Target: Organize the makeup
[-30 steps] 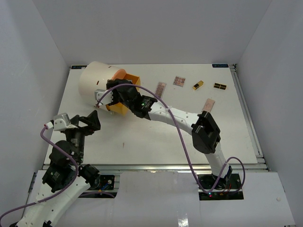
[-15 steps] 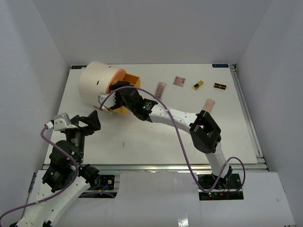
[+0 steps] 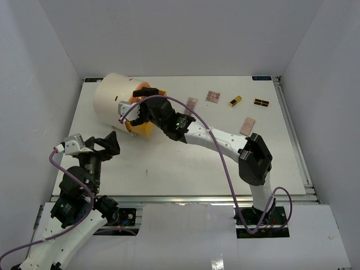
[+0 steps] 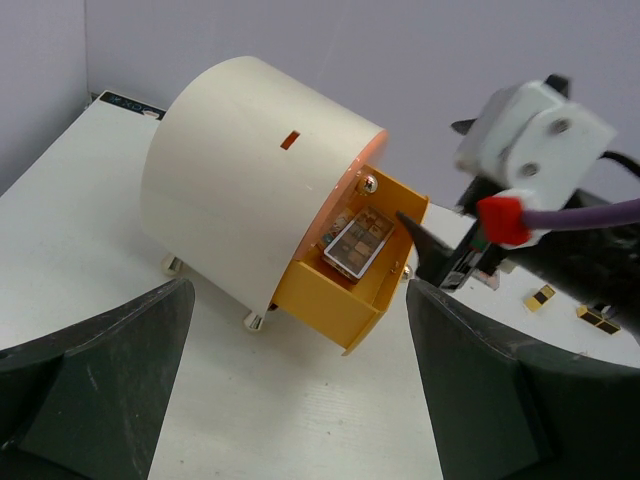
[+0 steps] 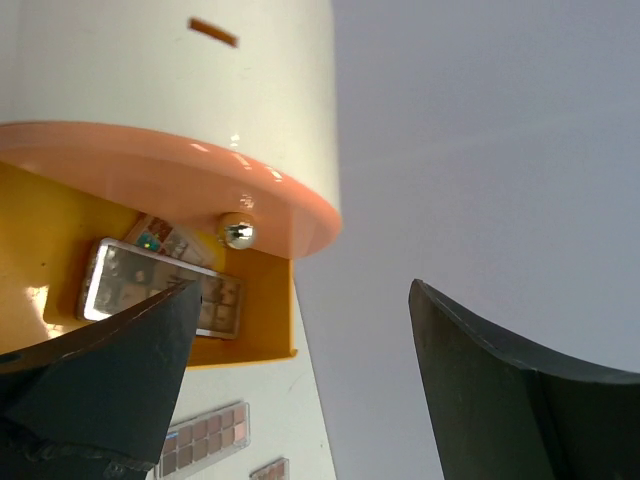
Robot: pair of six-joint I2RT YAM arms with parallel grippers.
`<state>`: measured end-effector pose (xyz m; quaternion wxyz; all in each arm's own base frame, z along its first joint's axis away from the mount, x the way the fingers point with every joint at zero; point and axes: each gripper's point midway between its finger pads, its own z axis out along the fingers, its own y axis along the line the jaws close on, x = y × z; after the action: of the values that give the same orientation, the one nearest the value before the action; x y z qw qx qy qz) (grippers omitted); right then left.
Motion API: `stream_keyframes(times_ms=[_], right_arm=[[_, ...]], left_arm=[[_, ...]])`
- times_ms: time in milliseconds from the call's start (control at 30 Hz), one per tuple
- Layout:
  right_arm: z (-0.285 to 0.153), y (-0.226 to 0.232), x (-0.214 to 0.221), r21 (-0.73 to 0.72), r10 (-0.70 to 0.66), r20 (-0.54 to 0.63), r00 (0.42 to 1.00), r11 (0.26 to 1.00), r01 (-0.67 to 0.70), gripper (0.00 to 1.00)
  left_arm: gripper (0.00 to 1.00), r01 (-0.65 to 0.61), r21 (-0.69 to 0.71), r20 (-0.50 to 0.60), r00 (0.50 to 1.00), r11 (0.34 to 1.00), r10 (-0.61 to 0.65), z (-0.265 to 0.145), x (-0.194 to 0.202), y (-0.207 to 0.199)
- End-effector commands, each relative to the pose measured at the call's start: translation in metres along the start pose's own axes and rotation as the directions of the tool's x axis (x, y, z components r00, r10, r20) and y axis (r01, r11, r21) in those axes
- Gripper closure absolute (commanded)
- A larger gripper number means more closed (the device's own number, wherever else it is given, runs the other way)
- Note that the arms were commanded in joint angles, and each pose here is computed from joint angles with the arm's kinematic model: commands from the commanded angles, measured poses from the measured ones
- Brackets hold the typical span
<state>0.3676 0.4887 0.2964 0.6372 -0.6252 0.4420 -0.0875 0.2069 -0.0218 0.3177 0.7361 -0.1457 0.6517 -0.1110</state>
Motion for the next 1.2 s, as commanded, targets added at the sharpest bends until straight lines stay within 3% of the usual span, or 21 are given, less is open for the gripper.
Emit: stream_keyframes(times_ms=[0,167,267,333,433,533,600,700,833,867,933,1033,1100,1167], right_arm=[[-0.047,-0.082,-0.026,0.166,0.167,0.065,0.984,0.97,-0.175,0.1],[-0.06,-0.088,-0.004,0.067,0.361,0.003,0.932,0.93,-0.361,0.1],[-0.066,-0.086,0.015,-0.033,0.547,-0.047,0.836,0.836,-0.548,0.1],[-0.081,-0.09,0.037,-0.137,0.652,-0.083,0.754,0.742,-0.656,0.1],[-0.111,-0.102,0.104,-0.17,0.817,-0.159,0.555,0.531,-0.83,0.1],[-0.141,-0.064,0.158,-0.228,0.873,-0.27,0.407,0.353,-0.908,0.1],[-0.164,-0.065,0.181,-0.2,0.89,-0.264,0.372,0.327,-0.924,0.1],[-0.201,-0.045,0.233,-0.083,0.919,-0.283,0.273,0.26,-0.962,0.1],[-0.23,-0.026,0.262,0.042,0.932,-0.286,0.221,0.242,-0.969,0.1],[-0.234,-0.023,0.264,0.056,0.939,-0.277,0.203,0.227,-0.972,0.1],[-0.245,-0.017,0.27,0.071,0.954,-0.23,0.194,0.215,-0.974,0.1],[-0.268,-0.022,0.274,0.07,0.961,-0.135,0.242,0.253,-0.965,0.1],[-0.276,-0.015,0.27,0.022,0.961,-0.112,0.253,0.257,-0.966,0.1],[-0.286,-0.018,0.266,-0.017,0.965,-0.091,0.245,0.244,-0.97,0.1]], left_arm=[[0.02,-0.018,-0.005,-0.021,1.0,1.0,0.018,0.003,0.007,-0.001],[0.02,-0.023,0.005,-0.029,0.999,1.0,0.023,0.004,0.009,-0.003],[0.02,-0.034,0.036,-0.046,0.998,0.999,0.035,0.006,0.014,-0.01],[0.02,-0.049,0.095,-0.074,0.996,0.994,0.056,0.008,0.022,-0.022],[0.02,-0.07,0.242,-0.112,0.989,0.968,0.099,0.01,0.035,-0.05],[0.02,-0.06,0.408,-0.177,0.974,0.911,0.143,0.008,0.056,-0.085],[0.02,-0.033,0.499,-0.236,0.956,0.866,0.172,0.007,0.071,-0.107],[0.02,0.047,0.614,-0.325,0.924,0.788,0.199,0.006,0.084,-0.145],[0.02,0.17,0.631,-0.5,0.836,0.757,0.228,0.024,0.116,-0.187],[0.02,0.189,0.616,-0.561,0.787,0.765,0.258,0.031,0.141,-0.194],[0.02,0.187,0.596,-0.601,0.75,0.781,0.278,0.05,0.154,-0.214],[0.02,0.114,0.559,-0.655,0.668,0.821,0.353,0.08,0.199,-0.237],[0.02,0.061,0.569,-0.623,0.682,0.82,0.382,0.108,0.2,-0.267],[0.02,-0.062,0.543,-0.633,0.625,0.837,0.457,0.14,0.243,-0.266]])
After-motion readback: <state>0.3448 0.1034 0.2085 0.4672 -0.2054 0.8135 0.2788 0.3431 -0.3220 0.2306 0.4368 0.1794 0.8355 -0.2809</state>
